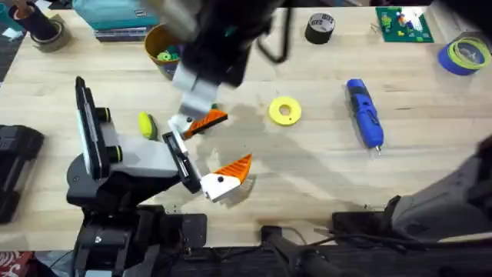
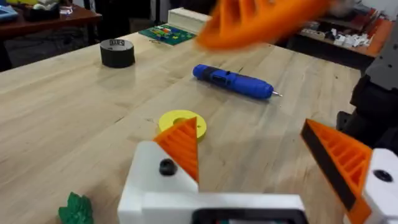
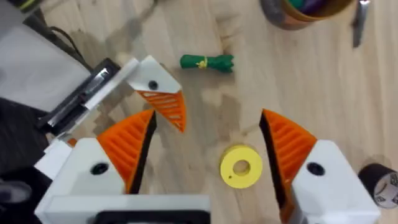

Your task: Pick up the gripper from the table and insert it into the empty holder that is missing its gripper. Then pick up a screw, insert it into the mounting hole, and use the screwdriver to tighten it. Finally, clean up the table by picking up the vegetable and placing it into the bucket.

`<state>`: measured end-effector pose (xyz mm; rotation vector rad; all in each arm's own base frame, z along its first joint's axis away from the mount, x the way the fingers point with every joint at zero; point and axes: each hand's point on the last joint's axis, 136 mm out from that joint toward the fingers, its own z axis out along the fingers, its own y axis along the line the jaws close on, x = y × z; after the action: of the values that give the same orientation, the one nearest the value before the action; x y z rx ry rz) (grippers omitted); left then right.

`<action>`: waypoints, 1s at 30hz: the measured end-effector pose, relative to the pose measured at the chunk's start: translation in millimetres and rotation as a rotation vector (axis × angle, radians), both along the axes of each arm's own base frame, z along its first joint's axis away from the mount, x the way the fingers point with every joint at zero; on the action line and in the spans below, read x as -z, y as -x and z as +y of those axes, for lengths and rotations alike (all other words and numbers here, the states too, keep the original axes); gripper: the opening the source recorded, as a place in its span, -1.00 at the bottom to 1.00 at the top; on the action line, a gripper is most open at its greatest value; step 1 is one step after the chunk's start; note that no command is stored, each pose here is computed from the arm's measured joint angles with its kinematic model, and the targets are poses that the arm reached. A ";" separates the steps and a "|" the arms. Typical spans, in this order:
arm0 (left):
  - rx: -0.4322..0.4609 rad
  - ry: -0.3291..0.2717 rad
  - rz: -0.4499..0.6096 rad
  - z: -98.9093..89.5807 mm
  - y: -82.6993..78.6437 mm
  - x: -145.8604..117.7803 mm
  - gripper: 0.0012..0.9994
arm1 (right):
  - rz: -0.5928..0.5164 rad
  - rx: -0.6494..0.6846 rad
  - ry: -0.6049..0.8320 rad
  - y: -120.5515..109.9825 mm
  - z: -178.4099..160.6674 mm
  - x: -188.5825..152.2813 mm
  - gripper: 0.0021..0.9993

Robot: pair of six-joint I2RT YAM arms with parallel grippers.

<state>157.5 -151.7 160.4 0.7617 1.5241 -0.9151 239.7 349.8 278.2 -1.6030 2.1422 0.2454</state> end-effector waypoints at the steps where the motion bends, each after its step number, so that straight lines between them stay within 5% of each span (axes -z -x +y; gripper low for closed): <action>1: 0.000 0.000 0.000 0.0 0.0 0.0 0.97 | -0.002 0.013 -0.021 -3.0 -6.1 -7.7 0.99; 7: 0.003 0.000 0.000 -0.3 0.5 0.0 0.97 | -0.007 0.070 -0.102 -13.6 -40.1 -32.9 0.99; 15: 0.003 0.000 0.000 -0.3 0.5 0.0 0.97 | -0.048 0.116 -0.181 -18.2 -76.0 -16.5 0.99; 30: 0.003 -0.001 -0.003 -0.3 0.5 0.0 0.97 | 0.101 -0.035 -0.442 18.2 -144.1 21.9 0.99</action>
<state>157.0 -152.0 160.4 0.7664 1.5215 -0.9152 221.5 205.7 256.3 -1.3919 1.9533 0.7669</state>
